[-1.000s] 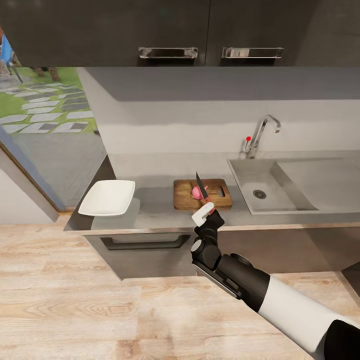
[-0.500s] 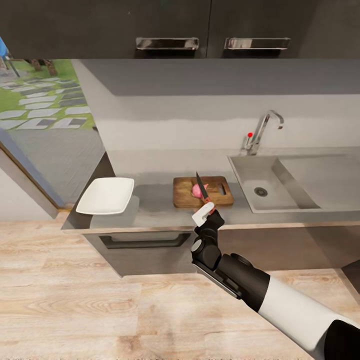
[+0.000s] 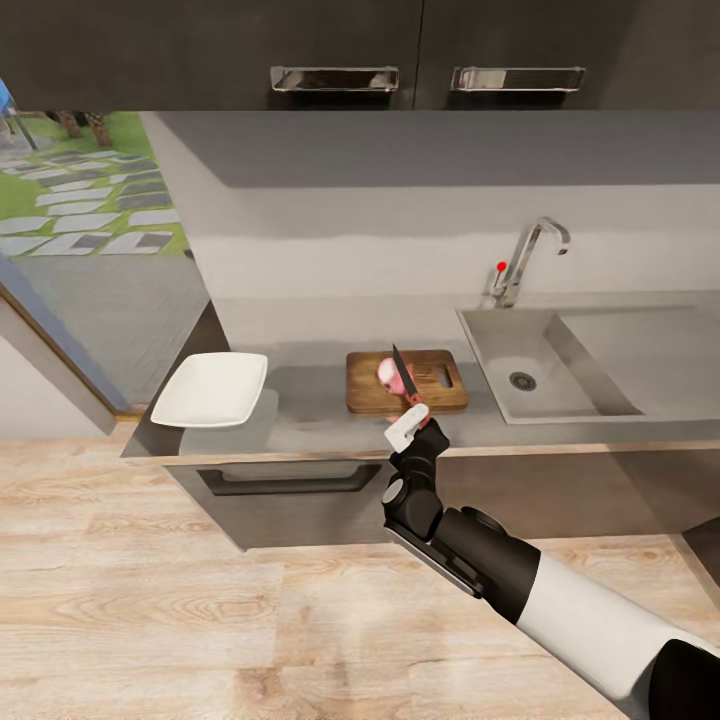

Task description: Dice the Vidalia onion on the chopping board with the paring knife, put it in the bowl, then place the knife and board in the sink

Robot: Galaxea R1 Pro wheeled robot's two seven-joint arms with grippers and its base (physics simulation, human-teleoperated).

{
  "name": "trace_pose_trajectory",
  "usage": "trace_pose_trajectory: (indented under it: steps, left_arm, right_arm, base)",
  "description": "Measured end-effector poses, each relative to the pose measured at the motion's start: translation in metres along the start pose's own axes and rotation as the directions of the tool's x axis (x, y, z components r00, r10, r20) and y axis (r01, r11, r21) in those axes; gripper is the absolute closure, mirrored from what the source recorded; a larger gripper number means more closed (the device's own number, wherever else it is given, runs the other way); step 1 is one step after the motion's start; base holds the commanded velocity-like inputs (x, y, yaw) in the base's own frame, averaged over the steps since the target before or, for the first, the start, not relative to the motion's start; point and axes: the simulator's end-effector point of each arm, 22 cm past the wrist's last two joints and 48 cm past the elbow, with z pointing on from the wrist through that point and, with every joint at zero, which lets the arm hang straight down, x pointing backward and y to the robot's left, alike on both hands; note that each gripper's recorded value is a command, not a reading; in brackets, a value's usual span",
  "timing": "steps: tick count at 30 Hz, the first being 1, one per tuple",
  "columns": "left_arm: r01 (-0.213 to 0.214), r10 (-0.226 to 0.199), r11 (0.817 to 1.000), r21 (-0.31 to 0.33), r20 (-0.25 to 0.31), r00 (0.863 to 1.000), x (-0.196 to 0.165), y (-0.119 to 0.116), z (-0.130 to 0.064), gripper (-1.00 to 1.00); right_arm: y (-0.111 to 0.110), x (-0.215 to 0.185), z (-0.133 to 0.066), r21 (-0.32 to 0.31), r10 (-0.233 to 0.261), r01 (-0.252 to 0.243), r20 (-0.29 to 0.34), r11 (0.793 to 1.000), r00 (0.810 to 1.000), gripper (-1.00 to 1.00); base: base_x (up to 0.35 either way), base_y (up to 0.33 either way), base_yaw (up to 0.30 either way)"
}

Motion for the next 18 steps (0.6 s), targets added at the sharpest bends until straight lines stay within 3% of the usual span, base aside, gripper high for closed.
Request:
trace_pose_trajectory:
  steps: [18]
  left_arm:
    - [0.0,0.0,1.0,0.0,0.0,1.0,0.0,0.0,0.0,-1.0]
  right_arm:
    - [0.0003,0.0001,0.0,-0.001,0.001,-0.001,0.0,1.0,1.0,1.0]
  base:
    - [0.0,0.0,0.0]
